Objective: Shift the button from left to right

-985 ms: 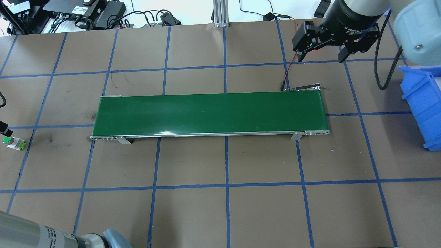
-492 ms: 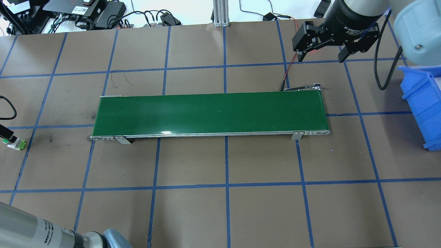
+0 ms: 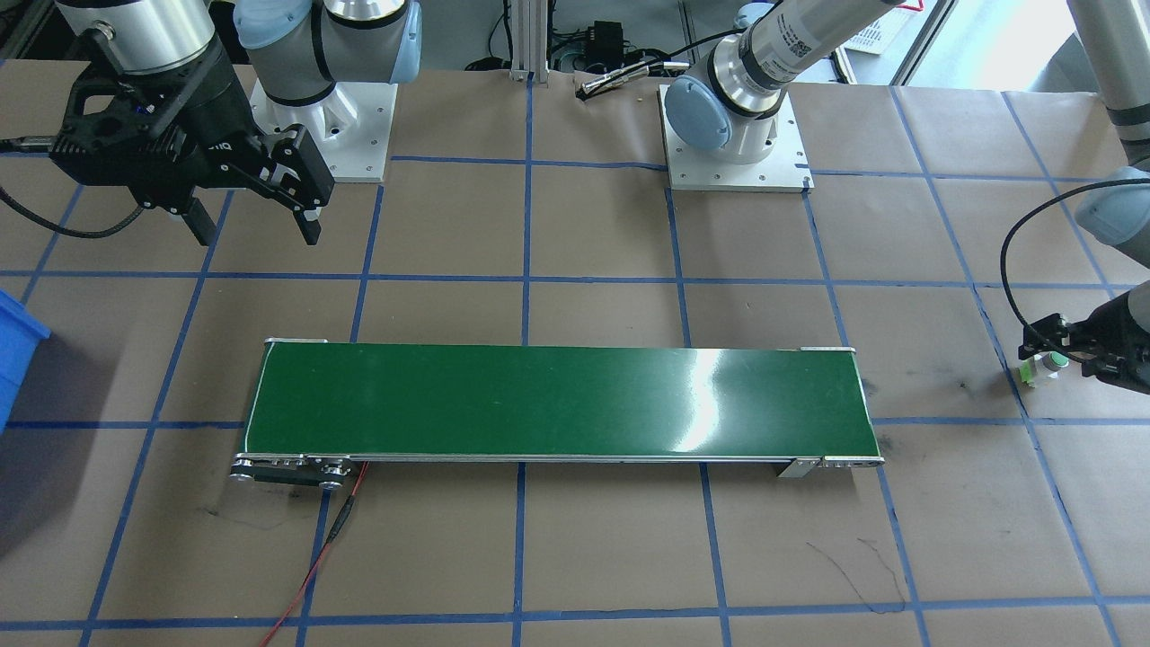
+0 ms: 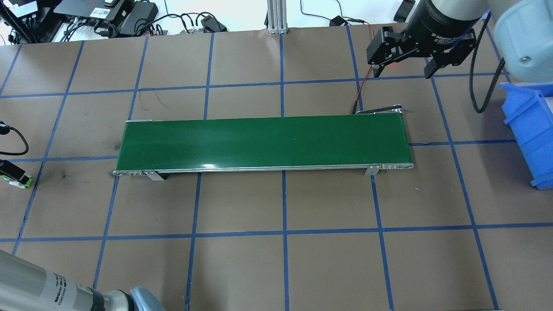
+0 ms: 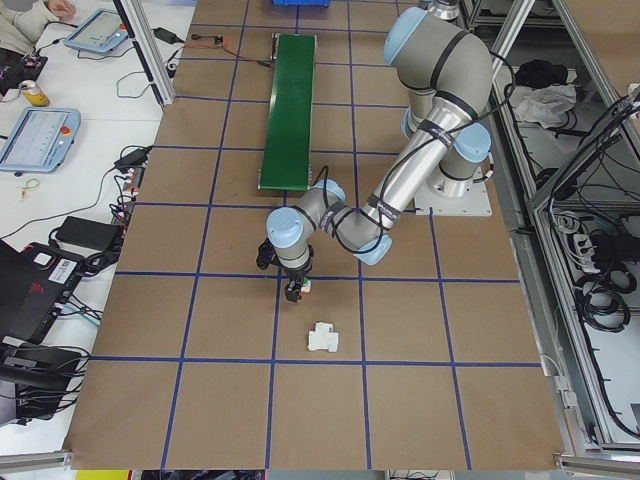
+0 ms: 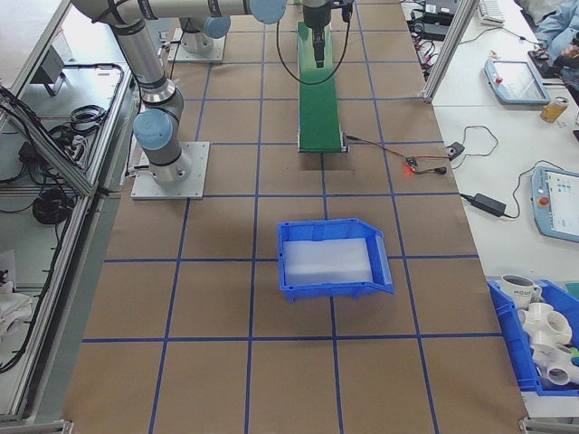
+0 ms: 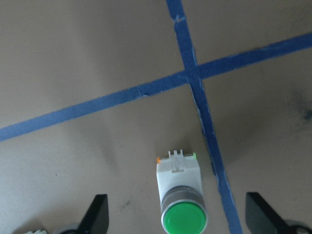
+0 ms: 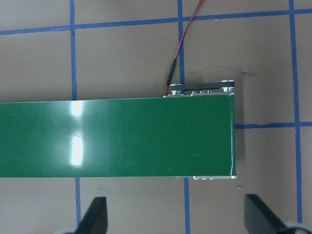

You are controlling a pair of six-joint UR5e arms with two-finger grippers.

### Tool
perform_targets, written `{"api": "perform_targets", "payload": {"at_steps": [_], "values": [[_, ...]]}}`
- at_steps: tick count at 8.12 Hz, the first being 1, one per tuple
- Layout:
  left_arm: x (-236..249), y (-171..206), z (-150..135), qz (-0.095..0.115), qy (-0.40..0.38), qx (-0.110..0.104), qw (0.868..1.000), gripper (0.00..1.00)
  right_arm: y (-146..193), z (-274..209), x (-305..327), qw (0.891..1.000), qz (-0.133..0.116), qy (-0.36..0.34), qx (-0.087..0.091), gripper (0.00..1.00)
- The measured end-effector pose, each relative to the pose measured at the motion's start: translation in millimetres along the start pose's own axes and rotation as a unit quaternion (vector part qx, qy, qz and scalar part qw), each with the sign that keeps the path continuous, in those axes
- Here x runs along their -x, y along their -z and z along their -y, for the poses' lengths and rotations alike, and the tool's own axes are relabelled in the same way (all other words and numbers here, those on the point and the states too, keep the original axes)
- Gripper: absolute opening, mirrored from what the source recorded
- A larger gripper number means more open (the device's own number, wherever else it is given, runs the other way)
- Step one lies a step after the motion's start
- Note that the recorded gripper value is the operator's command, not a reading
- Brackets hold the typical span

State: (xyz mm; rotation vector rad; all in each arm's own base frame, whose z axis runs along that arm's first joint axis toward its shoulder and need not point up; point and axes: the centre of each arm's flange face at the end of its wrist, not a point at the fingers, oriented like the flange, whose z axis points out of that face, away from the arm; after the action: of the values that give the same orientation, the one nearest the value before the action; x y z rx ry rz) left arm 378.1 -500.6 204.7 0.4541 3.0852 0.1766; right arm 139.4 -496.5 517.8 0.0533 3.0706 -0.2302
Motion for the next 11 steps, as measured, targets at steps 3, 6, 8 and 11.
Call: {"api": "perform_targets", "payload": {"at_steps": [3, 6, 8, 11], "values": [[-7.0, -11.3, -2.3, -0.012, -0.001, 0.005, 1.0, 0.96, 0.0, 0.0, 0.0, 1.0, 0.0, 0.0, 0.0, 1.0], [-8.0, -12.2, -2.1, -0.014, -0.002, 0.004, 1.0, 0.04, 0.0, 0.0, 0.0, 1.0, 0.0, 0.0, 0.0, 1.0], [-7.7, -11.2, -1.8, -0.013, -0.01, 0.002, 1.0, 0.0, -0.2, 0.1, 0.0, 1.0, 0.0, 0.0, 0.0, 1.0], [-6.4, -6.8, -1.6, -0.01, -0.023, 0.0, 1.0, 0.0, 0.0, 0.0, 0.0, 1.0, 0.0, 0.0, 0.0, 1.0]]}}
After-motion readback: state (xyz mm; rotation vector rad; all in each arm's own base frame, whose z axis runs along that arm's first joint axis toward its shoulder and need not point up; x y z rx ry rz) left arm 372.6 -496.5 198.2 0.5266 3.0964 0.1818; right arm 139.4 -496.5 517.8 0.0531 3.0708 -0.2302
